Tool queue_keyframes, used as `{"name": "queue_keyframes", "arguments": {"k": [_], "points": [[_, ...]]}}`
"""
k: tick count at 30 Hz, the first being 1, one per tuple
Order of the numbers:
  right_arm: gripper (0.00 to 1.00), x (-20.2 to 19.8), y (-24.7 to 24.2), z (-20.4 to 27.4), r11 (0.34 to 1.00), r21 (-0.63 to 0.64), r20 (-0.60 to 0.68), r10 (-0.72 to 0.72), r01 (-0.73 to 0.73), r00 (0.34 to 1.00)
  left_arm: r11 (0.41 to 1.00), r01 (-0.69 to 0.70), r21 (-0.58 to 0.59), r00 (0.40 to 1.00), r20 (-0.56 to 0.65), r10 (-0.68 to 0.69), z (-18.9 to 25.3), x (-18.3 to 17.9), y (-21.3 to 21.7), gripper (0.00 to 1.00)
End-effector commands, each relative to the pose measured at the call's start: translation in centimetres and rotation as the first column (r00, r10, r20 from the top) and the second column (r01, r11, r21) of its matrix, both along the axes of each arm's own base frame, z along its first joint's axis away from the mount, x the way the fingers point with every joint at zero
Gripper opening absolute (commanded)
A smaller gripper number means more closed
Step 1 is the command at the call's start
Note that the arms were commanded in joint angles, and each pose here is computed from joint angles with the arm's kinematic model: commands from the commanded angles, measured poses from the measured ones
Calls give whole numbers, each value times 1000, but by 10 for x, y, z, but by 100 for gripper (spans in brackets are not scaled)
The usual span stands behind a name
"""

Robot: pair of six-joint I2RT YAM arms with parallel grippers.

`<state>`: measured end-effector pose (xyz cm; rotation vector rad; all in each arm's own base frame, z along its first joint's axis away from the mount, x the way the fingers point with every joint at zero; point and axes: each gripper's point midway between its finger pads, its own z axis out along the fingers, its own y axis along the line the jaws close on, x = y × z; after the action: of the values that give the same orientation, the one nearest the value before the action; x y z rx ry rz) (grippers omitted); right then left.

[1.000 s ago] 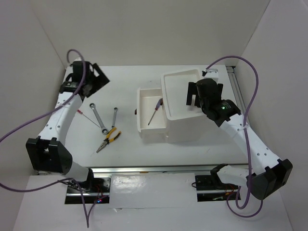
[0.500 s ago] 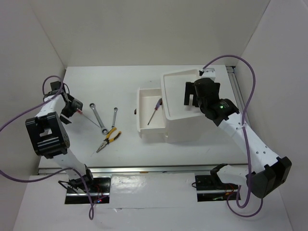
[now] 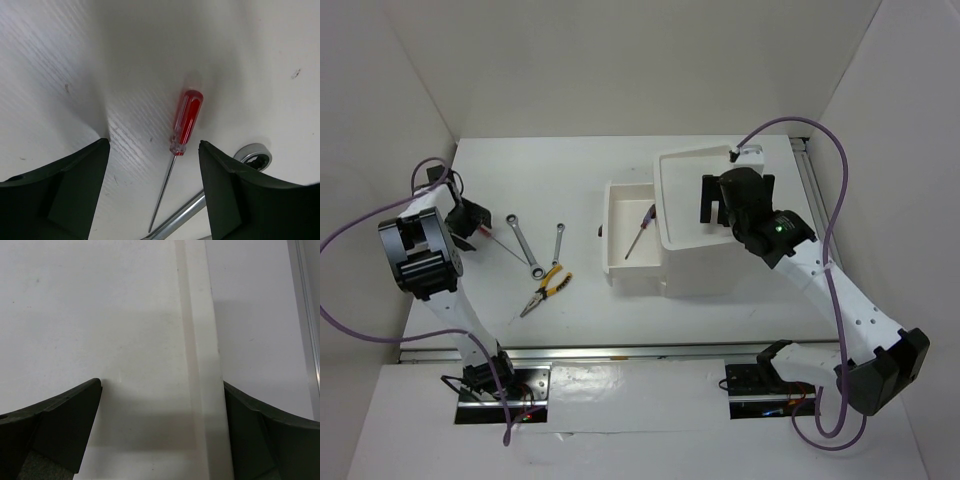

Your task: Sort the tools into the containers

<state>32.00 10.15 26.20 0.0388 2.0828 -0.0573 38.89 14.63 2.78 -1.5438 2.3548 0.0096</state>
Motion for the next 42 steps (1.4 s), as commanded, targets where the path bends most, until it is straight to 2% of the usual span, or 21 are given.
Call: {"name": "queue_keyframes", "arguments": {"k": [1, 2, 3, 5, 7, 17, 20, 21, 22, 26, 29, 30, 31, 34, 37, 38, 39, 41, 42], "points": [[100, -7, 4, 4, 1000, -2, 9, 19, -19, 1000, 998, -54, 13, 998, -19, 55, 8, 7, 10, 83], [100, -7, 4, 4, 1000, -2, 9, 19, -19, 1000, 998, -55, 17, 998, -9, 55, 11, 10, 11, 82], [100, -9, 3, 7, 1000, 3, 17, 19, -19, 1000, 998, -68, 12, 996, -57, 69, 3, 4, 11, 79], [100, -8, 1, 7, 1000, -2, 20, 10, -10, 1000, 997, -71, 16, 995, -70, 72, -1, 8, 15, 69], [100, -10, 1, 10, 1000, 3, 28, 10, -10, 1000, 998, -61, 9, 994, -91, 62, -5, 9, 11, 66], [100, -13, -11, 17, 999, -8, 59, -31, 32, 998, 999, -48, 19, 986, -160, 51, -18, 5, 11, 69], [100, -13, -13, 17, 999, -15, 64, -44, 45, 997, 999, -39, 13, 984, -176, 41, -20, 4, 7, 58], [100, -13, -15, 18, 998, -19, 66, -51, 53, 996, 999, -30, 14, 984, -177, 32, -20, 4, 7, 52], [100, -14, -17, 17, 998, -28, 62, -58, 60, 996, 1000, -21, 18, 986, -166, 24, -17, 9, 5, 40], [100, -15, -20, 16, 997, -33, 63, -66, 68, 996, 1000, -3, 16, 980, -199, 6, -23, 7, -3, 31], [100, -15, -21, 16, 996, -37, 66, -73, 76, 995, 1000, 6, 13, 978, -209, -3, -25, 7, -3, 17], [100, -15, -21, 16, 996, -37, 66, -73, 76, 995, 1000, 7, 6, 981, -195, -6, -22, 11, -3, 12], [100, -15, -21, 16, 996, -37, 66, -73, 76, 995, 1000, 17, 9, 982, -187, -15, -19, 13, -7, 0], [100, -16, -22, 12, 996, -43, 58, -73, 76, 996, 999, 39, 11, 991, -128, -38, 7, 23, -11, 0], [100, -15, -21, 9, 996, -49, 50, -73, 75, 996, 998, 35, 52, 999, 23, -36, 52, 31, -20, 0], [100, -16, -22, 12, 996, -43, 58, -73, 76, 996, 997, 54, 57, 998, 38, -56, 54, 25, -31, 0], [100, -16, -22, 12, 996, -43, 58, -73, 76, 996, 993, 44, 105, 980, 188, -64, 94, 38, -32, 0], [100, -15, -21, 13, 996, -38, 65, -73, 76, 995, 990, 88, 111, 950, 290, -116, 120, 42, -49, 0], [100, -15, -21, 13, 996, -38, 65, -73, 76, 995, 980, 139, 142, 907, 380, -183, 155, 47, -64, 0]]}}
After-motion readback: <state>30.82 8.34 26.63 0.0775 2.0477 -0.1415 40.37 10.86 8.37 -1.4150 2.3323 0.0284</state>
